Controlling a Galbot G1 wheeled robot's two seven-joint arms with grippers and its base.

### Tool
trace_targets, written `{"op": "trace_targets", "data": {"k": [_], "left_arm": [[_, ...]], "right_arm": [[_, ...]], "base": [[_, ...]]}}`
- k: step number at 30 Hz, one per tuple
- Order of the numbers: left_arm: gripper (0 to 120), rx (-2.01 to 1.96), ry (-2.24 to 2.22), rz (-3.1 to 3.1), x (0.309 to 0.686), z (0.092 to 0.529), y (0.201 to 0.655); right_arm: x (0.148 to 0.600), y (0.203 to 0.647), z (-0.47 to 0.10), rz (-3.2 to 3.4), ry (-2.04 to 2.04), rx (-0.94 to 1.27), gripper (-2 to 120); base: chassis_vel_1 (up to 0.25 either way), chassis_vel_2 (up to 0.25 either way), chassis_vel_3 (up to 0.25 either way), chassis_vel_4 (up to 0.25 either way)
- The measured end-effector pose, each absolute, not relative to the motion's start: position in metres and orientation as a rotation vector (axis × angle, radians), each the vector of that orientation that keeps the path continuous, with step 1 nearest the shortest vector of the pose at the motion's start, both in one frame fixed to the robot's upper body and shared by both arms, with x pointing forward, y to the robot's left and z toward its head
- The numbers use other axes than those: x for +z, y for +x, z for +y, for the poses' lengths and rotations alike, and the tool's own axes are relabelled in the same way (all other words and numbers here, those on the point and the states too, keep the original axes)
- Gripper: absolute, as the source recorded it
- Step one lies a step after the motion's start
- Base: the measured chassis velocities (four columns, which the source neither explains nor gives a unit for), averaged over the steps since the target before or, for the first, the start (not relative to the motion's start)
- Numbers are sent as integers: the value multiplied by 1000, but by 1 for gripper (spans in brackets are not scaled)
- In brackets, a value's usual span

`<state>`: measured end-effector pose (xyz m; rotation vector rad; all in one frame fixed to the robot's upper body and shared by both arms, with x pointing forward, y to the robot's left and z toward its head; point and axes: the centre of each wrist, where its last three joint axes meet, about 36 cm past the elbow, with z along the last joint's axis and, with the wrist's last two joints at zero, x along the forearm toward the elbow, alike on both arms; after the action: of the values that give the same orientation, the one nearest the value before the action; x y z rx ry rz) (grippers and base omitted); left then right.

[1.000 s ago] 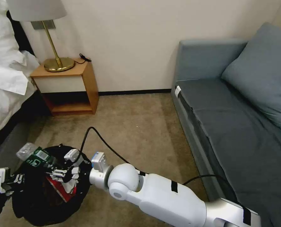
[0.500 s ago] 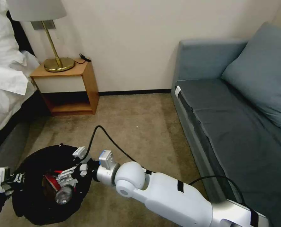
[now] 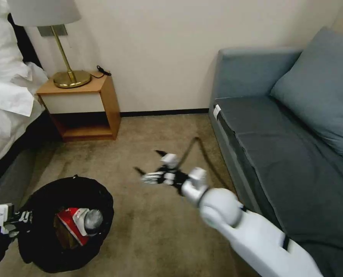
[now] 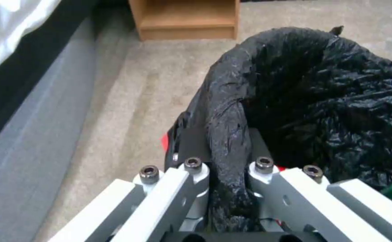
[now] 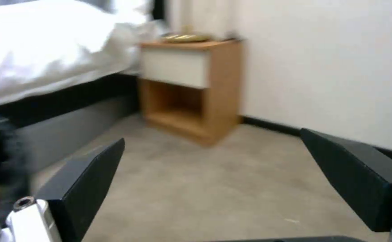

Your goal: Pick up the trash bin, then pick up the garbage on the floor and place it into the trash bin.

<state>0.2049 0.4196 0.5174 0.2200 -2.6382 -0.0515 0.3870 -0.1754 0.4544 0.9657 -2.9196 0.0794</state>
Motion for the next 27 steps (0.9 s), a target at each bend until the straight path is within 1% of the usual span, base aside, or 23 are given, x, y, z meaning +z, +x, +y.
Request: {"op": "trace_targets", "data": {"k": [2,3,6,7,11,12,14,15,19,27], "left_arm": [[6,-50,217,-2639,517,419,206],[6,-46,209,-2642,516,418,207],[6,-38,197,-2643,514,416,210],[6,-38,197,-2643,514,416,210],[6,-26,192,-2636,511,418,211],[6,-26,192,-2636,511,418,211],[6,-19,191,-2634,509,419,211],[6,-17,191,-2634,509,420,211],[6,-8,190,-2635,508,420,211],[6,8,189,-2642,506,417,214]], "right_arm": [[456,384,-183,-2933,933,82,100],[456,372,-204,-2966,832,88,100],[445,341,-232,-3020,688,64,100],[445,341,-232,-3020,688,64,100],[423,296,-255,-3120,522,77,100],[423,296,-255,-3120,522,77,100],[411,272,-257,-3141,470,29,100],[409,267,-256,-3147,460,24,100],[402,245,-249,-3199,418,83,100],[399,235,-242,-3233,342,117,100]], "base": [[0,0,0,0],[0,0,0,0],[0,0,0,0],[0,0,0,0],[0,0,0,0],[0,0,0,0],[0,0,0,0],[0,0,0,0],[0,0,0,0],[0,0,0,0]]}}
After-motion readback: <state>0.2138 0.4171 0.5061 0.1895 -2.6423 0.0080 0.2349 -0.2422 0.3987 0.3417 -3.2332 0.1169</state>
